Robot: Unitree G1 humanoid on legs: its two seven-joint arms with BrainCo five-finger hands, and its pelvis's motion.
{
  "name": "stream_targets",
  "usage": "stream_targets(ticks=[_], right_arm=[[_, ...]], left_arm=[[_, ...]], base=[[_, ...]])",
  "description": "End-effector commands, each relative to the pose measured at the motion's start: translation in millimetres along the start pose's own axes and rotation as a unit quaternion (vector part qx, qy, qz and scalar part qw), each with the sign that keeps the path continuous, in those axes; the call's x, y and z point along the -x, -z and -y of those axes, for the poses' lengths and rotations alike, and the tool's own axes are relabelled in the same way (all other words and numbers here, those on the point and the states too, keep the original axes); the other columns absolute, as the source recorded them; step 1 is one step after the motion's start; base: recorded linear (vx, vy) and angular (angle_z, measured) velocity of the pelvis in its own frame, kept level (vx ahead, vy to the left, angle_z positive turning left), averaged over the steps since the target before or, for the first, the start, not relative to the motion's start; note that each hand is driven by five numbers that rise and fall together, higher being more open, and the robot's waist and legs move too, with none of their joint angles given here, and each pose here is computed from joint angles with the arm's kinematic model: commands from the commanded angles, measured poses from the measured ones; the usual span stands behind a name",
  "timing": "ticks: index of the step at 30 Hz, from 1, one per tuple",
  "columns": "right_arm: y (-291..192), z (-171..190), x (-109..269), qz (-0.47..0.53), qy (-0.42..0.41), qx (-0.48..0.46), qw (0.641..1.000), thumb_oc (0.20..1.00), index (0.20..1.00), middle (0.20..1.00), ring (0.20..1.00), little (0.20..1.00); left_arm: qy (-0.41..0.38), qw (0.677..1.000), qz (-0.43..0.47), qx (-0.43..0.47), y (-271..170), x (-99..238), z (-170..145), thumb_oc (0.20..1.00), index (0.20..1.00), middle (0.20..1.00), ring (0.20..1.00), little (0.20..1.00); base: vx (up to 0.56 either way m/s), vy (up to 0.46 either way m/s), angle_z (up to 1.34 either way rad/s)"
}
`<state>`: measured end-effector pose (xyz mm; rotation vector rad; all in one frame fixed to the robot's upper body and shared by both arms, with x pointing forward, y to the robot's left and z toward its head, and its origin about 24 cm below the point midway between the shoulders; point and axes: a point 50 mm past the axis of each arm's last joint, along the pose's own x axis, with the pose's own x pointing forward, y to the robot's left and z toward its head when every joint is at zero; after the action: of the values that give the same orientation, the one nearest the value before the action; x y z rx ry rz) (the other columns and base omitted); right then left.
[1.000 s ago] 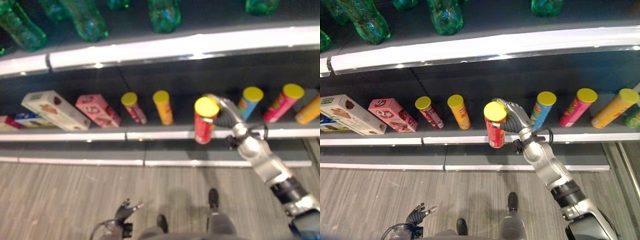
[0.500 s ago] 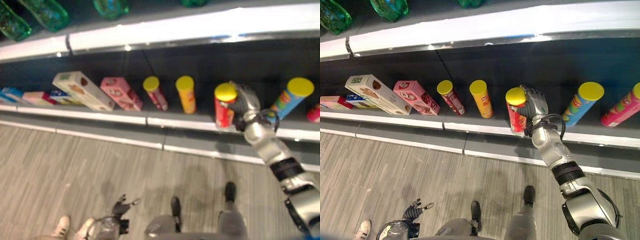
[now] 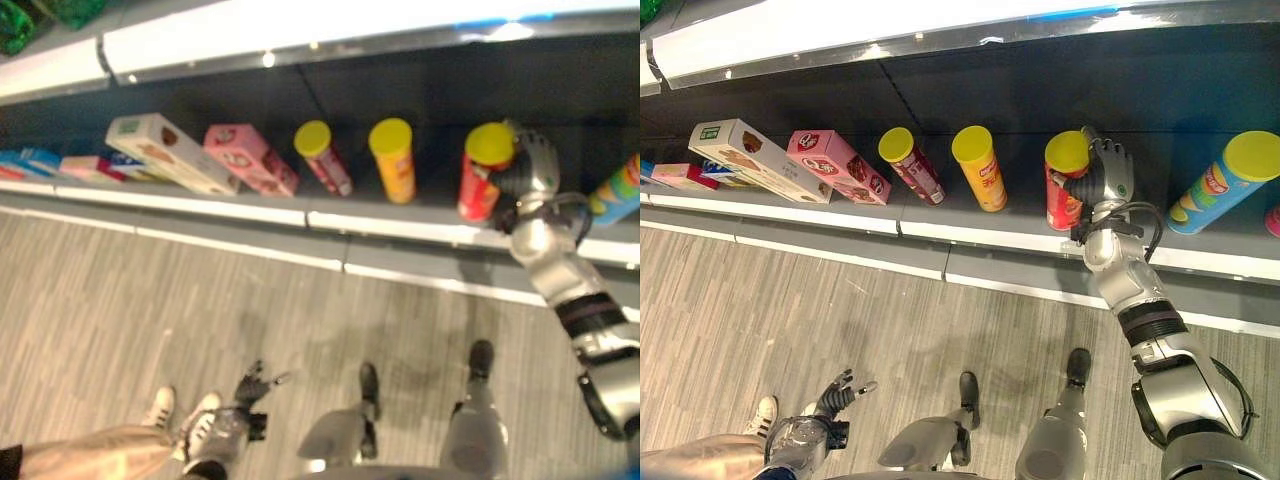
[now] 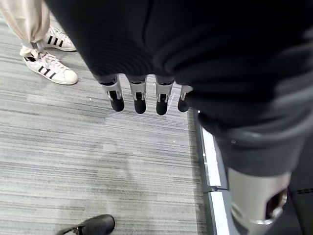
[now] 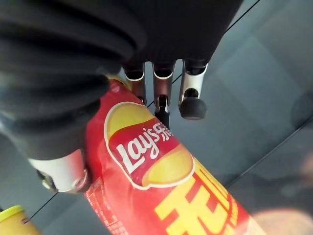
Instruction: Put the goods on the table back onto the shelves and tidy them up.
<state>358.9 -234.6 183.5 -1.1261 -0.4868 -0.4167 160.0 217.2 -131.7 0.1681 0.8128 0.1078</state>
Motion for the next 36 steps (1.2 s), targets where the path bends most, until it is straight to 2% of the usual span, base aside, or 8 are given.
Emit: stream_targets(ticks=[1, 14, 36], right_arm=[[-13.4, 30.8, -31.4, 0.029, 0.072, 0.024, 0.997, 0.200, 0.200, 0.200, 0.200, 0.200], [10.3, 46.2, -27.6, -0.005, 0.110, 0.078, 0.991, 0.200, 0.200, 0.200, 0.200, 0.200], [-6.2, 16.4, -7.6, 0.013, 0.074, 0.017, 0.997, 0.200, 0.200, 0.200, 0.200, 0.200]], left_arm=[[0.004, 0.998, 0.046, -0.031, -26.6, -7.8, -0.3, 1.000, 1.000, 1.000, 1.000, 1.000], [0.013, 0.999, 0.029, -0.016, -18.2, -5.8, 12.6, 1.000, 1.000, 1.000, 1.000, 1.000], [0.007, 0.999, 0.027, -0.017, -19.4, -7.0, 17.0, 1.000, 1.000, 1.000, 1.000, 1.000]], base=[[0.01, 0.023, 0.05], [0.00, 0.004, 0.02], [0.00, 0.002, -0.01]])
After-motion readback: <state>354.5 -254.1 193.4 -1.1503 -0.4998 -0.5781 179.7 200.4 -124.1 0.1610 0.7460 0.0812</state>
